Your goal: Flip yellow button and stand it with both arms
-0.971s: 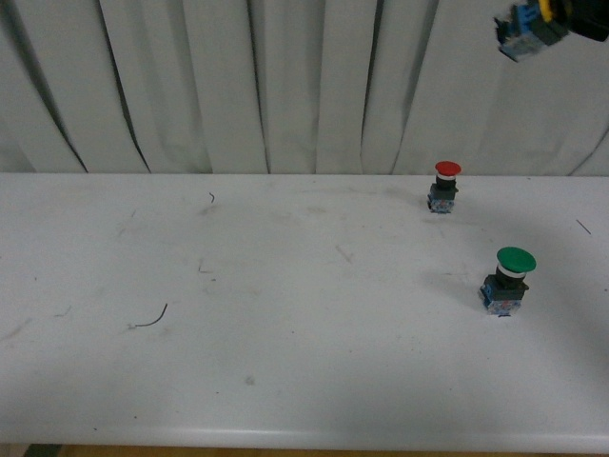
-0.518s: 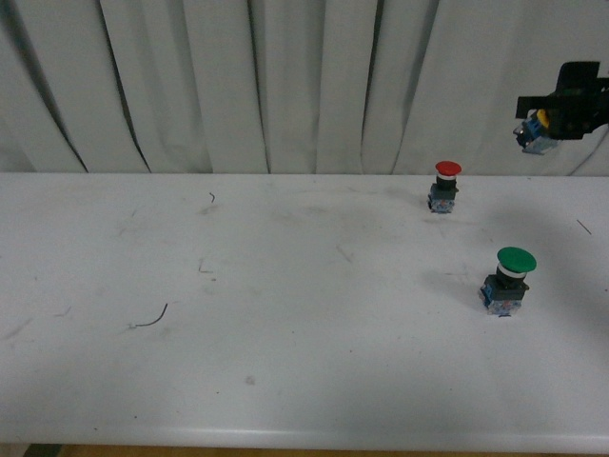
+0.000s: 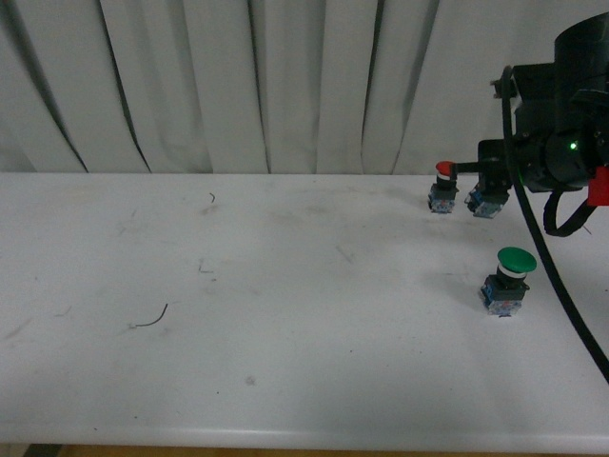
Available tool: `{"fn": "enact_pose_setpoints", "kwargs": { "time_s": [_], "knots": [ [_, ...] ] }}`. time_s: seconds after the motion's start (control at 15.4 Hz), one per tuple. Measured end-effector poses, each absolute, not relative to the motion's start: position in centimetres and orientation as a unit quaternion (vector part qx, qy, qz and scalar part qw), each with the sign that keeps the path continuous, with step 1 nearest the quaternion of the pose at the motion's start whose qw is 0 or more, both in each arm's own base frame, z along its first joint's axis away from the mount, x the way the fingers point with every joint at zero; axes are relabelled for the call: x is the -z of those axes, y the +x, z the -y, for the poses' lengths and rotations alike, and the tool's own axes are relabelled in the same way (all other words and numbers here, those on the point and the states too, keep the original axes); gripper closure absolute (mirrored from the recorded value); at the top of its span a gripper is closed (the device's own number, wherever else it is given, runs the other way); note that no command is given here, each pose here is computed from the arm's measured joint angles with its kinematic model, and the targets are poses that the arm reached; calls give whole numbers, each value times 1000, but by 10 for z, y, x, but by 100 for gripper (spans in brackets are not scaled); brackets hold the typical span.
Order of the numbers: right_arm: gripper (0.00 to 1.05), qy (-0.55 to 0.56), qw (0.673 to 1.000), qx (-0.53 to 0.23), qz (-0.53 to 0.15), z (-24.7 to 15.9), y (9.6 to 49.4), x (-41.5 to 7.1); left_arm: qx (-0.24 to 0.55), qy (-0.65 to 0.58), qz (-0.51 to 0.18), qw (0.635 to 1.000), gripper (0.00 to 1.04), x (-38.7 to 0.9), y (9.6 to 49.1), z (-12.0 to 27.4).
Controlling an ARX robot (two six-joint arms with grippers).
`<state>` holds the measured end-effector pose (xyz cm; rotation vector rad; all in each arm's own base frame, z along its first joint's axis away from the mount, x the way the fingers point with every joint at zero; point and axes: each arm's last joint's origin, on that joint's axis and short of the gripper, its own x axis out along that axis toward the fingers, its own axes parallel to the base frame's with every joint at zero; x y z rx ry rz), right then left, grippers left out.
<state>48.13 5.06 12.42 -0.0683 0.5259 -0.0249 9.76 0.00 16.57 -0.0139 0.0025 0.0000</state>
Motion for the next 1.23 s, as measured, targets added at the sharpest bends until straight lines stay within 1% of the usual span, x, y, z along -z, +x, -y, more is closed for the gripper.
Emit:
{"fn": "enact_pose_setpoints", "kwargs": {
  "time_s": [0.39, 0.71, 1.23],
  "knots": [
    [68, -52, 958, 27, -282, -65, 485, -107, 0, -7, -1, 1000, 7, -166, 98, 0],
    [68, -67, 955, 47, -284, -67, 488, -98, 0, -7, -1, 1000, 7, -166, 98, 0],
    [68, -85, 947, 46, -306, -71, 492, -81, 0, -7, -1, 1000, 7, -166, 98, 0]
  ]
}}
